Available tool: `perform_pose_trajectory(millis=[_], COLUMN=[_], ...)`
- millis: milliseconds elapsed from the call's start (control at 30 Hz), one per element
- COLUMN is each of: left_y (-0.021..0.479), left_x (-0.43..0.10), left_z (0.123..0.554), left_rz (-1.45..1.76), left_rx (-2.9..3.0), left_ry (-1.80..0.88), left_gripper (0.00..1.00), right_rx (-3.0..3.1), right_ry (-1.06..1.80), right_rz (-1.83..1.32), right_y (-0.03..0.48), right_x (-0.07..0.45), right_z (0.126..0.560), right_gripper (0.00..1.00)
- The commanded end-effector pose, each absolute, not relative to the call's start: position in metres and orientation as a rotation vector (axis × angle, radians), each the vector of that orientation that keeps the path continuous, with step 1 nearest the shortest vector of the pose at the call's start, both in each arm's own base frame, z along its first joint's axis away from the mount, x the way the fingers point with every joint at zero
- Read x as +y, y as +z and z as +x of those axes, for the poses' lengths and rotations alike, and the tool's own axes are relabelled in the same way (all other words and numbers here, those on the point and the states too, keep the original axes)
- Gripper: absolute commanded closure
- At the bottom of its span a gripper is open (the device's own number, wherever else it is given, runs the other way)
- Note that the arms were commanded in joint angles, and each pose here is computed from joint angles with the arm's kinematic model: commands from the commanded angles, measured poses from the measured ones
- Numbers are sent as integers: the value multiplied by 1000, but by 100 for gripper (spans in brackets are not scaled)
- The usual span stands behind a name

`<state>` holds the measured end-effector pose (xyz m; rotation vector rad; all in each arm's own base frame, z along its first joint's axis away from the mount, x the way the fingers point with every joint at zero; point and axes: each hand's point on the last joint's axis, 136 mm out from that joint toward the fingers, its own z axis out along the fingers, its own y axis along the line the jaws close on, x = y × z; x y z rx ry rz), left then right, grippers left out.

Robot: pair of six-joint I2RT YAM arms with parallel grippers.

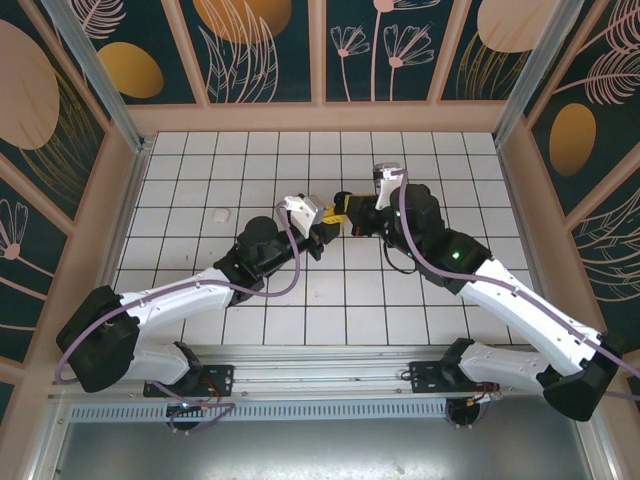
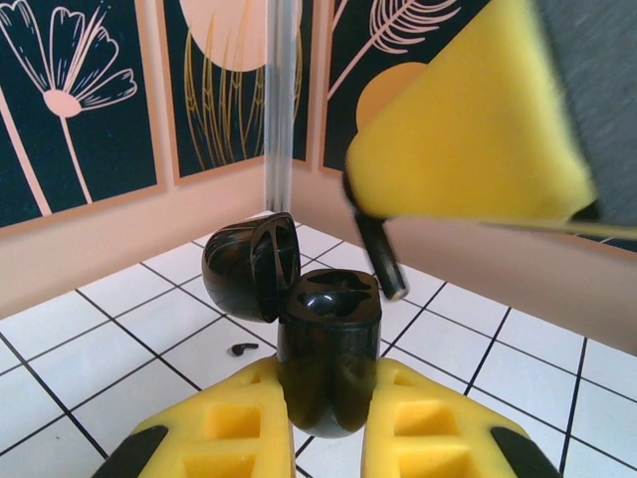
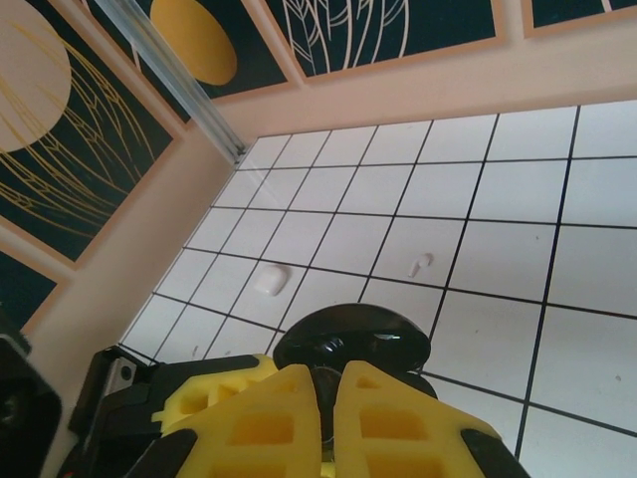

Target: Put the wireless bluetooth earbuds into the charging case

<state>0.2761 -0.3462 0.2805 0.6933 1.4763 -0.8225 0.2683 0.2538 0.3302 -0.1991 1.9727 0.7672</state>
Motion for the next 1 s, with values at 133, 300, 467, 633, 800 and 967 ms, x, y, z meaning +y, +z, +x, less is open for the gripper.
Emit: perform_pose_trajectory(millis=[133, 300, 467, 633, 800, 967], left_y=[289, 287, 286, 286, 287, 288], left_x=[-349, -349, -349, -351, -351, -350], left_z=[272, 271, 271, 271, 271, 271], left_rz=[704, 706, 706, 706, 696, 683], left_rx=[1423, 1425, 1427, 1428, 1429, 1431], left_ry=[-802, -803, -808, -815, -827, -833], left_gripper=[100, 100, 100, 100, 100, 100], right_rx=[1941, 1945, 1932, 1915, 1908, 1926], right_ry=[777, 766, 765, 758, 750, 733], right_rz=[-189, -187, -176, -175, -182, -193], right_y=[340, 339, 344, 349, 346, 339], right_x=[260, 259, 257, 256, 256, 257], right_z=[275, 275, 276, 277, 279, 280], right_gripper=[92, 92, 92, 92, 92, 92])
